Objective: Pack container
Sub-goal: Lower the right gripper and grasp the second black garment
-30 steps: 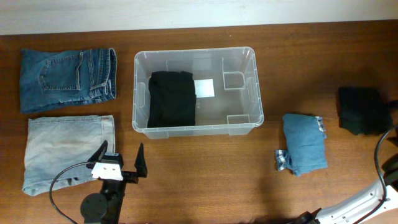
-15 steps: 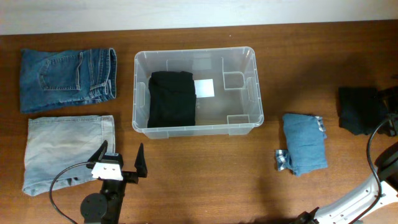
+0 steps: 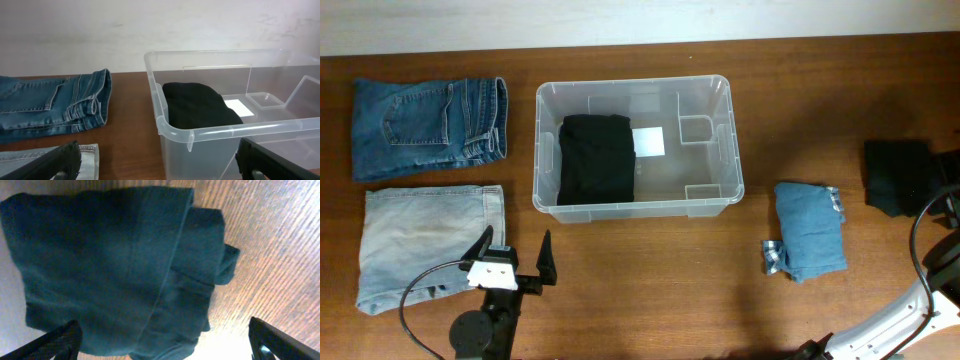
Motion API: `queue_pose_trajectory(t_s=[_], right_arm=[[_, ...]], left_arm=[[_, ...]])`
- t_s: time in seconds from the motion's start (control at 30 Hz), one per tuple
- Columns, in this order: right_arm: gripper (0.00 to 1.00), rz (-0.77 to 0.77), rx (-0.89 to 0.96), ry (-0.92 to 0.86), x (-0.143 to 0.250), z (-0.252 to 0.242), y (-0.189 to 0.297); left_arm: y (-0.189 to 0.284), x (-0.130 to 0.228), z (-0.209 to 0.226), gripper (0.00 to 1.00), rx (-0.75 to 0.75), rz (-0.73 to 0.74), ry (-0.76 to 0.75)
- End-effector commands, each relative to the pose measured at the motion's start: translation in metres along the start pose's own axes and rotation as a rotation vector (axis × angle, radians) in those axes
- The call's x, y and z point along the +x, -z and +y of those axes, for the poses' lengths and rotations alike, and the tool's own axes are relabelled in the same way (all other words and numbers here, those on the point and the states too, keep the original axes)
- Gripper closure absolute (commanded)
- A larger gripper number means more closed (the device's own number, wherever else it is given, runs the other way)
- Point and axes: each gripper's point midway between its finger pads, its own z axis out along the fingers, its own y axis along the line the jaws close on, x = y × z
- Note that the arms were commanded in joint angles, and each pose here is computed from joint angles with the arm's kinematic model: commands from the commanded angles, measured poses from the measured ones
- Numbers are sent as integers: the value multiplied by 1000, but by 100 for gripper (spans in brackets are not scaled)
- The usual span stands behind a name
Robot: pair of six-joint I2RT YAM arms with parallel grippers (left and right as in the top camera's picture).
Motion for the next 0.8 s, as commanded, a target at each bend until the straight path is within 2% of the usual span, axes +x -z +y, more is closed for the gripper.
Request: queue_pose_trajectory(t_s=[0.0, 0.33, 0.77], right_arm=[[1, 5, 51, -13, 1, -13, -14], [1, 31, -39, 37, 15, -14, -50], [1, -7, -80, 68, 10, 0, -53]], left_arm=[[0, 1, 2, 1, -10, -1, -15], [0, 1, 2, 1, -10, -1, -15], [0, 1, 2, 1, -10, -1, -15]])
